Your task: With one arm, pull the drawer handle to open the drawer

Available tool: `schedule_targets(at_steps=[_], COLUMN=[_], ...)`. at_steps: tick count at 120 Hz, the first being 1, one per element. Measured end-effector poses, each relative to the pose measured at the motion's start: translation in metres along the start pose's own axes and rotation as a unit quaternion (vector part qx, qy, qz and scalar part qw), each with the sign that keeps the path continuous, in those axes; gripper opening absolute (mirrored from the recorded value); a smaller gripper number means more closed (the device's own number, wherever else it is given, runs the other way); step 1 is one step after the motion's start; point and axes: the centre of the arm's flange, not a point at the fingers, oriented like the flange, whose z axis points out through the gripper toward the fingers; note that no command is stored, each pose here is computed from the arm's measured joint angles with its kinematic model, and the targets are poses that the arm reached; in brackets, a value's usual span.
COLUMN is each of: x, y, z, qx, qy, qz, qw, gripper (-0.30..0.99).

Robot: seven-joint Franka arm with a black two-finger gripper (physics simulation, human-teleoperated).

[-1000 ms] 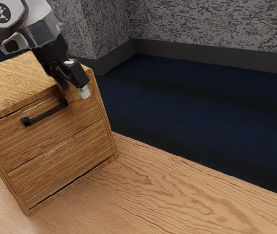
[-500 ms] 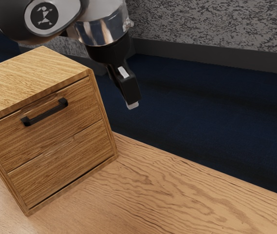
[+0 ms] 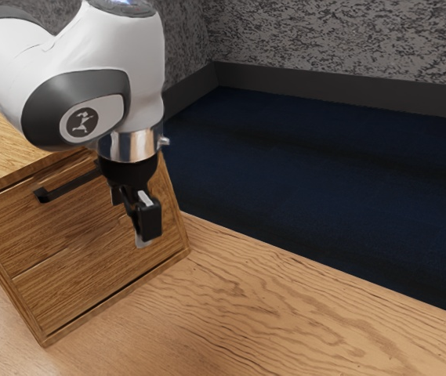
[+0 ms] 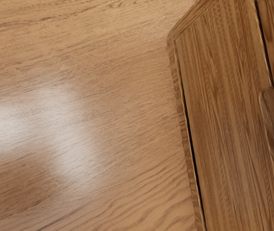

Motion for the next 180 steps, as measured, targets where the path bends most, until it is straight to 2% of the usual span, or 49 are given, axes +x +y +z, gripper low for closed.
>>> schedule_targets(at_steps=[10, 37, 52, 62, 82, 94, 122, 147, 180], x=[0.009, 0.017, 0.042, 0.057, 0.092, 0.095, 0.071, 0.051, 0.03], y=[0.007, 0.032, 0.047, 0.052, 0.063, 0.065, 0.069, 0.068, 0.054], z=[-0.005, -0.003, -0.022, -0.031, -0.029, -0.022, 0.005, 0.016, 0.012], qx=[-0.016, -0.07, -0.09, -0.092, -0.07, -0.061, -0.049, -0.04, -0.024], qy=[-0.001, 0.02, 0.005, -0.007, -0.029, -0.031, -0.008, -0.003, -0.028], qz=[-0.008, -0.027, -0.049, -0.059, -0.081, -0.082, -0.074, -0.066, -0.049], qw=[1.0, 0.997, 0.995, 0.994, 0.994, 0.994, 0.996, 0.997, 0.998], gripper=[0.69, 0.69, 0.69, 0.69, 0.69, 0.69, 0.69, 0.69, 0.69])
